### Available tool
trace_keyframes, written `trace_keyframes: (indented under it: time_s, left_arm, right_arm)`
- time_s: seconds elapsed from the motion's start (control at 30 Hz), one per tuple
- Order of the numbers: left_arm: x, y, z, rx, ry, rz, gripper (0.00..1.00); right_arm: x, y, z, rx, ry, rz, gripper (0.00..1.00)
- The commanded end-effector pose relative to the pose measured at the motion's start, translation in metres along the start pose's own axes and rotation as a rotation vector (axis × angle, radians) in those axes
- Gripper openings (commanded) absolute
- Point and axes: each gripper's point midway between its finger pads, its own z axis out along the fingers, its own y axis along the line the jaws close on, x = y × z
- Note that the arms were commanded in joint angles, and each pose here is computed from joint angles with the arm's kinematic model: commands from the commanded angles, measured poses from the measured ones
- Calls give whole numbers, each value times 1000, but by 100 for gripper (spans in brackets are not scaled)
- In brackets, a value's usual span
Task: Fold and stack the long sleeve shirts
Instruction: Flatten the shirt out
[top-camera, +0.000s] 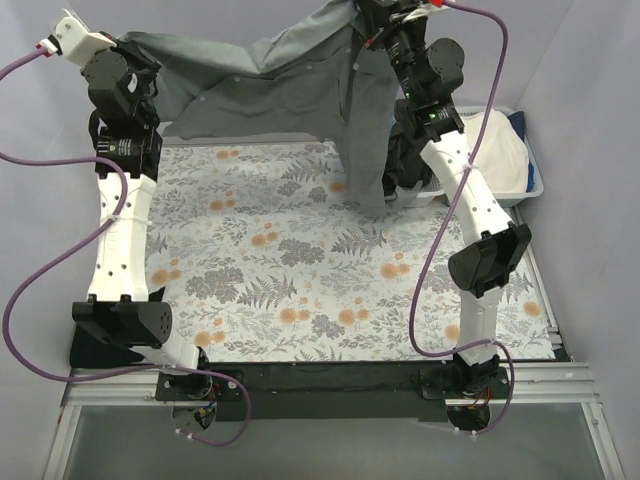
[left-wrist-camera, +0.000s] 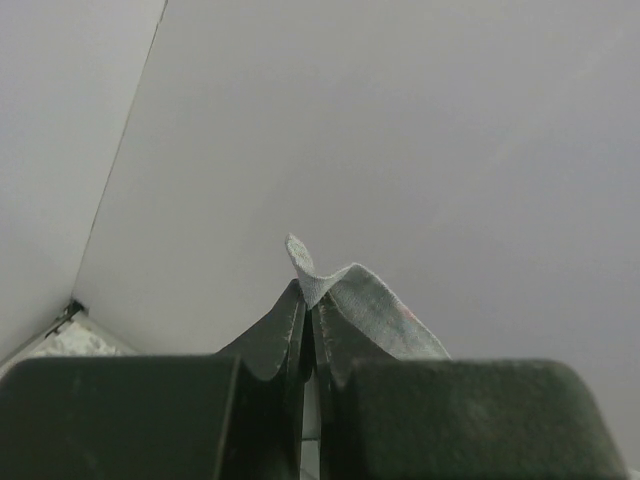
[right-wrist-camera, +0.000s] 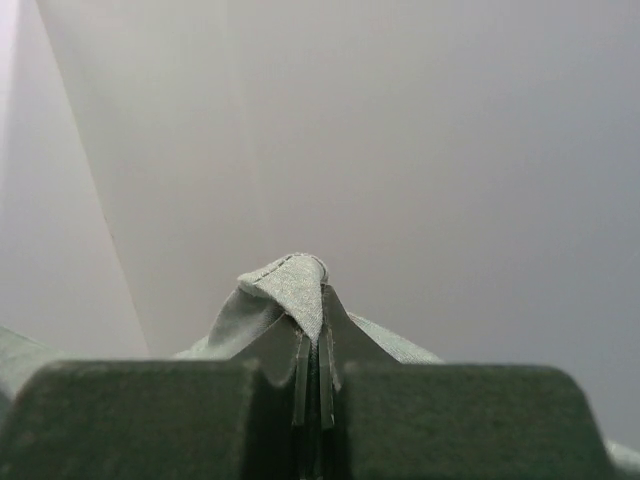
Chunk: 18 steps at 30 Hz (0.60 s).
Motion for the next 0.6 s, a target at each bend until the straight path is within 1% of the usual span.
trace_keyframes:
  time_s: [0.0, 0.07, 0.1, 0.13, 0.17, 0.2, 0.23, 0.27, 0.3, 0.33, 0.37, 0.4, 0.43, 0.47, 0.53, 0.57]
  left_arm:
    - [-51, -13, -28, 79, -107, -15, 0]
    - [-21, 3, -37, 69, -37, 15, 1]
    - [-8, 8, -43, 73, -5, 15, 3]
    - [28, 29, -53, 47, 69, 27, 7]
    - [43, 38, -59, 40, 104, 34, 15]
    - [64, 47, -66, 41, 158, 44, 17]
    - [87, 61, -74, 16, 209, 55, 18]
    - [118, 84, -89, -24, 276, 59, 18]
    - [139, 101, -99, -54, 322, 67, 17]
    - [153, 113, -108, -79, 349, 58, 16]
    - [181, 137, -127, -126, 402, 49, 15]
    - [192, 147, -136, -141, 423, 43, 9]
    - [202, 156, -144, -161, 439, 41, 6]
    - [212, 166, -153, -184, 460, 31, 4]
    - [231, 184, -172, -211, 514, 45, 1]
    - [234, 188, -178, -225, 526, 41, 1]
  right_arm:
    - [-105, 27, -27, -48, -262, 31, 1]
    - [-72, 27, -40, -68, -158, 27, 1]
    - [-44, 27, -56, -80, -69, 35, 1]
    - [-23, 25, -67, -85, -6, 38, 1]
    - [-6, 27, -78, -101, 51, 50, 1]
    - [2, 29, -91, -103, 101, 64, 1]
    - [51, 23, -113, -94, 219, 95, 1]
    - [69, 28, -127, -125, 280, 121, 1]
    - [84, 32, -142, -141, 332, 146, 1]
    - [118, 31, -166, -145, 422, 176, 1]
    - [135, 37, -182, -170, 480, 212, 1]
    - [143, 40, -195, -179, 520, 232, 1]
    - [153, 41, -207, -184, 556, 243, 1]
    - [175, 41, -230, -188, 628, 255, 1]
    - [183, 43, -257, -183, 703, 260, 1]
    - [198, 42, -278, -174, 761, 262, 1]
